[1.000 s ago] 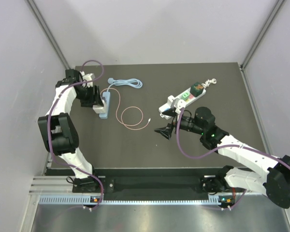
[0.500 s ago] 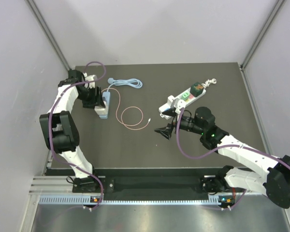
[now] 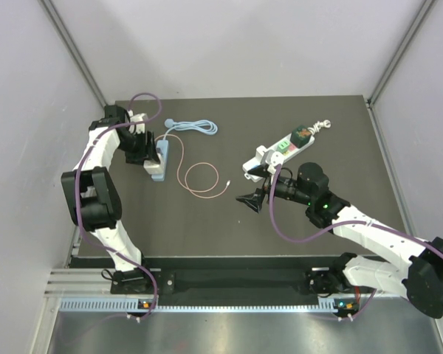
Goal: Insert the plug
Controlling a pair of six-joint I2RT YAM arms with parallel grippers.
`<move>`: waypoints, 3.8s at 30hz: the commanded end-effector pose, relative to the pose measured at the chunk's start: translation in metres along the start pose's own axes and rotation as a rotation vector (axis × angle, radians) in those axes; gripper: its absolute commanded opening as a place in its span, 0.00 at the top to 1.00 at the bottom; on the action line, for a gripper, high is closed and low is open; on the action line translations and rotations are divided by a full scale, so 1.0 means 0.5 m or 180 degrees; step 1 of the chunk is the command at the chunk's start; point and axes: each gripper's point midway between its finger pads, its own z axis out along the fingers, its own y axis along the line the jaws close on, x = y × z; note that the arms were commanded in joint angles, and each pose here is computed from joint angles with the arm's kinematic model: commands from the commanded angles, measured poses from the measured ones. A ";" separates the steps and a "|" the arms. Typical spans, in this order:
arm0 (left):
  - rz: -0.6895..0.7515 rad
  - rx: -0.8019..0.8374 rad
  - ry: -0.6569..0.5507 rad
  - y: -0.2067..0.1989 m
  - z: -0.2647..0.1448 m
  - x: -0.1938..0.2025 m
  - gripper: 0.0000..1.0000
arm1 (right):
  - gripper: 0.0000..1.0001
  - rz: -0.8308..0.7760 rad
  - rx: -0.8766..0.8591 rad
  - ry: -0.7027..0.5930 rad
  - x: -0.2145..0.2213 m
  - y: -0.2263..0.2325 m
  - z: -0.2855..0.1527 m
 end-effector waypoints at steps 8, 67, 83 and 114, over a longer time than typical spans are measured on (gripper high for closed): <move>0.0006 -0.0018 0.0081 -0.007 -0.012 0.008 1.00 | 0.00 -0.0148 -0.0019 -0.0224 -0.067 -0.003 0.001; 0.0030 -0.0231 0.0620 0.046 0.077 0.041 1.00 | 0.00 -0.0159 -0.0003 -0.0154 -0.055 -0.006 0.002; -0.0032 -0.0244 0.0832 0.072 0.139 0.101 1.00 | 0.00 -0.0168 0.0012 -0.0153 -0.056 -0.007 0.001; 0.0659 0.0776 -0.1699 -0.321 -0.188 -0.110 0.02 | 0.00 0.1278 0.2324 0.0373 -0.113 -0.158 -0.164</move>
